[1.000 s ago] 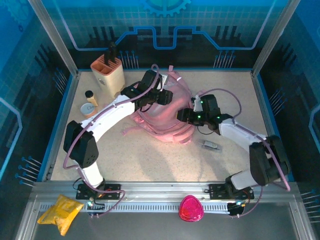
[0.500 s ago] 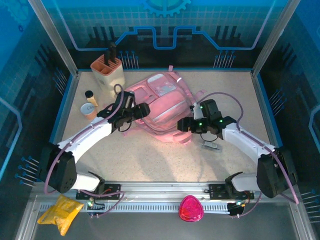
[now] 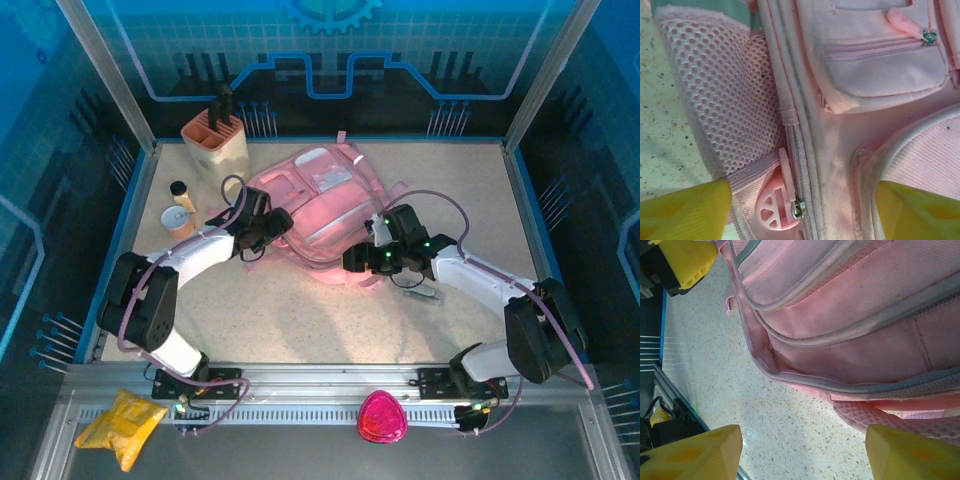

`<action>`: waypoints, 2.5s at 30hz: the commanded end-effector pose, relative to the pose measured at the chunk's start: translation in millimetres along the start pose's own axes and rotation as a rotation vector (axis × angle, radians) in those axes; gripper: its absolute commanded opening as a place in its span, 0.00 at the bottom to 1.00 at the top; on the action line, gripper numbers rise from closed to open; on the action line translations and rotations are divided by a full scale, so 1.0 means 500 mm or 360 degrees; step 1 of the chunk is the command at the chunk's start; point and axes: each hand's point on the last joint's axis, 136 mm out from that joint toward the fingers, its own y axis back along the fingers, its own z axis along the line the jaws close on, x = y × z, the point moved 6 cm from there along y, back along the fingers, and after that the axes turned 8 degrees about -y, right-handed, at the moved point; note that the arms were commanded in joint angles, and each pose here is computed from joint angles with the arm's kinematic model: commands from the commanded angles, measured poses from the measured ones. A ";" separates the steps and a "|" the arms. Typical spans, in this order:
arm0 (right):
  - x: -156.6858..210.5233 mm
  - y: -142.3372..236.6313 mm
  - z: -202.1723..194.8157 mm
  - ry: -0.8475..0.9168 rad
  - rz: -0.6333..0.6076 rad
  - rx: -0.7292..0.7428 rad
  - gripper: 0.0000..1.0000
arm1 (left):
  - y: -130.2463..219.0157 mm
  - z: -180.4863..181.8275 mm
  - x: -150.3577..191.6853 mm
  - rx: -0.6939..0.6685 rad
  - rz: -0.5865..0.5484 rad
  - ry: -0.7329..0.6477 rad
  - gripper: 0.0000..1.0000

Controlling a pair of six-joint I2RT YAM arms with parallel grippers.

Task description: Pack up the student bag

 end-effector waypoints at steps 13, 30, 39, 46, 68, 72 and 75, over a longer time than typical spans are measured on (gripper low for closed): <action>-0.009 -0.008 -0.001 -0.0019 0.0009 -0.0041 0.63 | -0.040 -0.018 -0.060 -0.0073 -0.0053 0.0134 0.50; -0.146 -0.048 -0.023 -0.0059 -0.0149 -0.0072 0.58 | -0.059 -0.072 0.070 0.0057 0.0176 0.0046 0.46; -0.310 0.014 -0.072 -0.0094 -0.0435 0.0066 0.60 | -0.044 -0.196 0.153 0.0297 0.0289 -0.0090 0.52; -0.296 0.050 -0.100 -0.0095 -0.0374 0.0323 0.66 | 0.012 -0.163 0.118 0.0187 0.0144 -0.0147 0.61; -0.134 -0.161 0.046 0.0190 -0.0087 0.0573 0.40 | -0.033 -0.070 0.103 0.0171 0.0130 0.0225 0.46; -0.135 -0.187 0.055 0.0203 -0.0053 0.0548 0.37 | -0.027 -0.056 0.113 0.0130 0.0089 0.0274 0.45; -0.134 -0.200 0.061 0.0226 -0.0046 0.0534 0.37 | -0.030 -0.050 0.120 0.0093 0.0108 0.0294 0.46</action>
